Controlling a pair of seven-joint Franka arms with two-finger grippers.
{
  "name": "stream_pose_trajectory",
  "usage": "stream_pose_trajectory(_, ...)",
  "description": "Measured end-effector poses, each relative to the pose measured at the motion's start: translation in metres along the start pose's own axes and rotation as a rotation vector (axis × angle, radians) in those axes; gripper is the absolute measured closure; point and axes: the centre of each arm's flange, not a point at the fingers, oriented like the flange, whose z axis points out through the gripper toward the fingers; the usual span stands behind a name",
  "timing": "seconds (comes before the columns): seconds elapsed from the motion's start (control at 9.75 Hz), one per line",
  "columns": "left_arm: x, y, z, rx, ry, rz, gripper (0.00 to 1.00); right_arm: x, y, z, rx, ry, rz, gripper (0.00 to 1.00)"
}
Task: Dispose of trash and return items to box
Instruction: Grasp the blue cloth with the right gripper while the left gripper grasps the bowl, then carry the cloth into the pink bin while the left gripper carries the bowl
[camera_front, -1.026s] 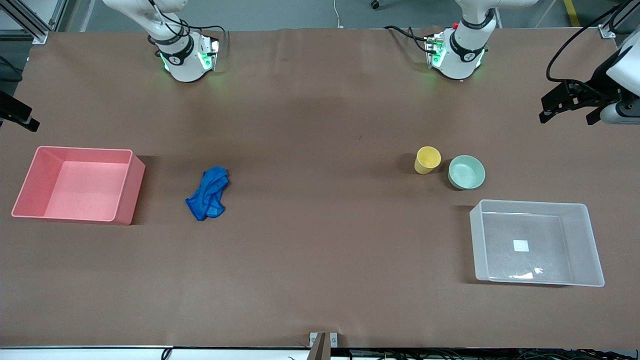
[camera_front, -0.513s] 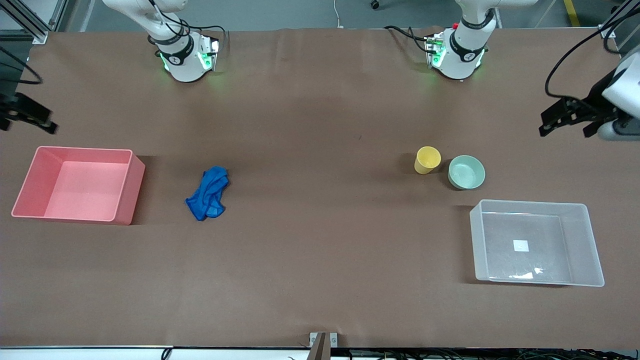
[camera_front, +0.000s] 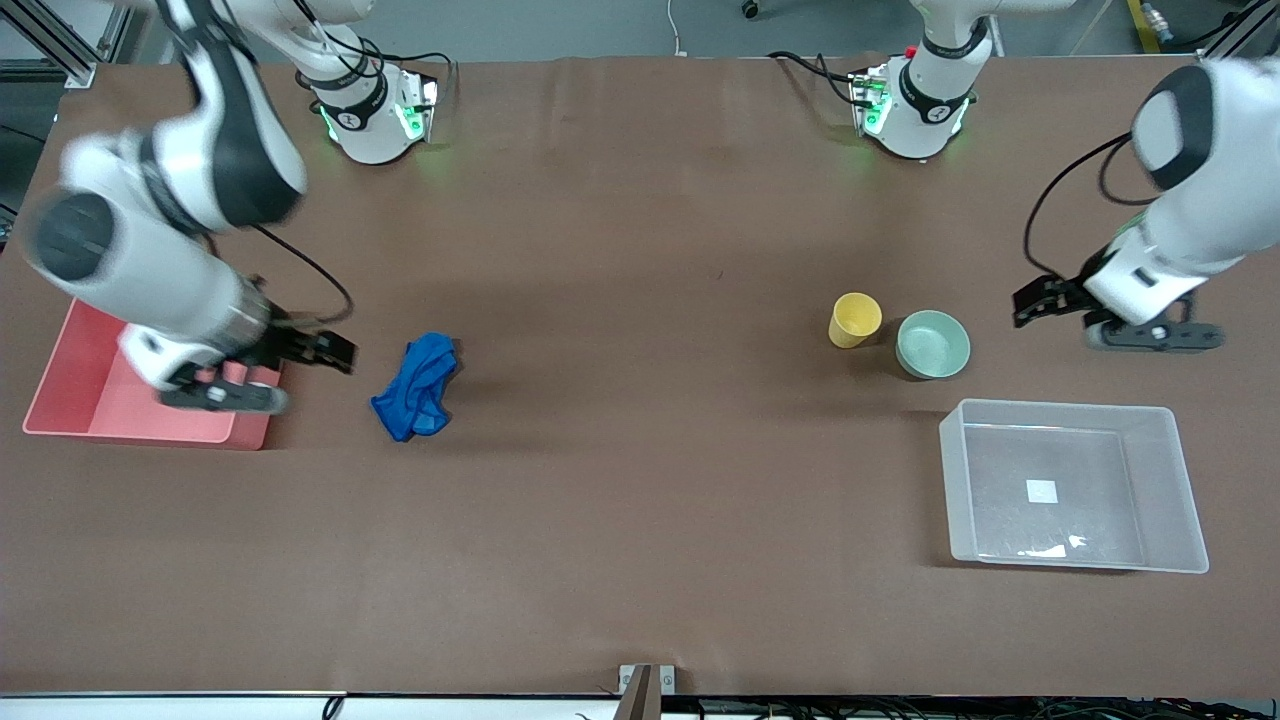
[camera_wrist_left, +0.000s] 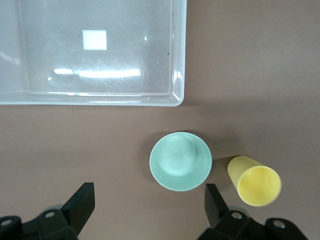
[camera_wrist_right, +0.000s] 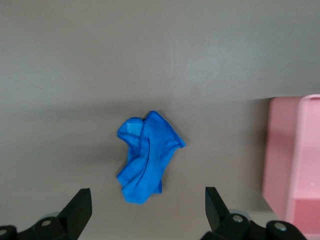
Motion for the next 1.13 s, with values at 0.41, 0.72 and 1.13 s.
stream_pose_trajectory(0.41, -0.053, -0.002, 0.121, 0.008, 0.006, -0.007, 0.06, -0.018, 0.005, 0.147, 0.012, -0.076, 0.003, 0.00)
stream_pose_trajectory(0.72, -0.062, -0.003, 0.181, 0.018, -0.008, -0.007, 0.09, -0.014, 0.000, 0.190, 0.039, -0.045, 0.027, 0.00)
stream_pose_trajectory(1.13, -0.062, -0.005, 0.217, 0.025, -0.015, -0.007, 0.49, -0.026, -0.001, 0.214, 0.021, -0.087, 0.008, 0.28)
